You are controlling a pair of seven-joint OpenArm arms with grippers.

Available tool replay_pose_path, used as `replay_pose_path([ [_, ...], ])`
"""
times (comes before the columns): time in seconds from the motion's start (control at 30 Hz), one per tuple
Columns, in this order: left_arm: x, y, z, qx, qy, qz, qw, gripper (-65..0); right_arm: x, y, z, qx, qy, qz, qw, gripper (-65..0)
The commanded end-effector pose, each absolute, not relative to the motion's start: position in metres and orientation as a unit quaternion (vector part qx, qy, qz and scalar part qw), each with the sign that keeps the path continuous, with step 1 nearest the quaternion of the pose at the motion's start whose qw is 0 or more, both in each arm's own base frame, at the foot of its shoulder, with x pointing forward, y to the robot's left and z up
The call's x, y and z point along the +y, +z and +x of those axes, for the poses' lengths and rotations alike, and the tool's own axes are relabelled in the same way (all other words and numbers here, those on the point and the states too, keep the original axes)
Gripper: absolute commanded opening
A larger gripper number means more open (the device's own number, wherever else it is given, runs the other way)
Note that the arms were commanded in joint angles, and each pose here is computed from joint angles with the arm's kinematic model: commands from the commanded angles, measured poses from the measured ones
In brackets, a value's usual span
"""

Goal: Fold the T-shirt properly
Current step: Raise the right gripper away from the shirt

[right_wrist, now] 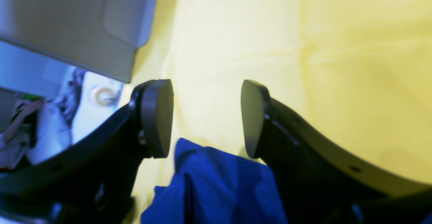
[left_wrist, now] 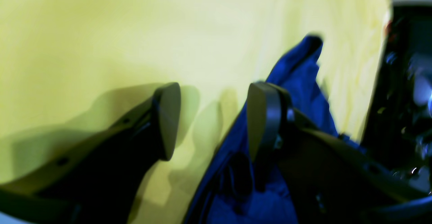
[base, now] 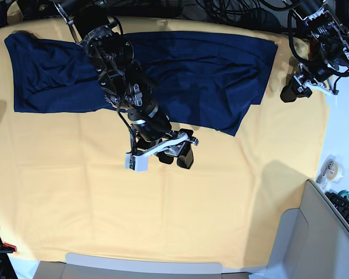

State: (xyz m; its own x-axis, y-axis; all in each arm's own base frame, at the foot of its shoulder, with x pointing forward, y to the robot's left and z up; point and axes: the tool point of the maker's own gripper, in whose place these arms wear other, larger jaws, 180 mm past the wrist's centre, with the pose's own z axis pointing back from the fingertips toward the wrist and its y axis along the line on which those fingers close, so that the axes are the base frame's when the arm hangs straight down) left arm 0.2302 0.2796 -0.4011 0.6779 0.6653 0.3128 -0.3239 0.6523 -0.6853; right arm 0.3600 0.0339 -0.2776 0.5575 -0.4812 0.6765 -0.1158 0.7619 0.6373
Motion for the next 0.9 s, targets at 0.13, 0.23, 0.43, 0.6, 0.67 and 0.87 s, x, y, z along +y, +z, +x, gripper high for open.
replay_pose_path([
  [0.13,0.283,-0.393,0.236,-0.291,0.277,-0.302,0.865,-33.7,0.003,-0.252,0.381,-0.516,-0.137,0.31,0.786,-33.1],
  [0.23,0.267,-0.396,0.24,-0.275,0.251,-0.309,0.875,-33.7,-0.009,-0.247,0.387,-0.535,-0.151,0.302,0.774,-33.1],
  [0.43,0.252,-0.4,0.243,-0.254,0.217,-0.312,0.889,-33.7,-0.032,-0.254,0.387,-0.538,-0.182,0.288,0.771,-33.1],
  [0.6,0.253,-0.39,0.249,-0.258,0.18,-0.295,0.902,-33.7,-0.035,-0.257,0.386,-0.536,-0.185,0.285,0.773,-33.1],
  [0.67,0.255,-0.382,0.252,-0.263,0.158,-0.284,0.908,-33.5,-0.035,-0.257,0.386,-0.536,-0.185,0.284,0.773,-33.1],
  [0.87,0.231,-0.372,0.251,-0.254,0.079,-0.271,0.925,-30.8,-0.057,-0.256,0.391,-0.546,-0.2,0.268,0.768,-33.1],
])
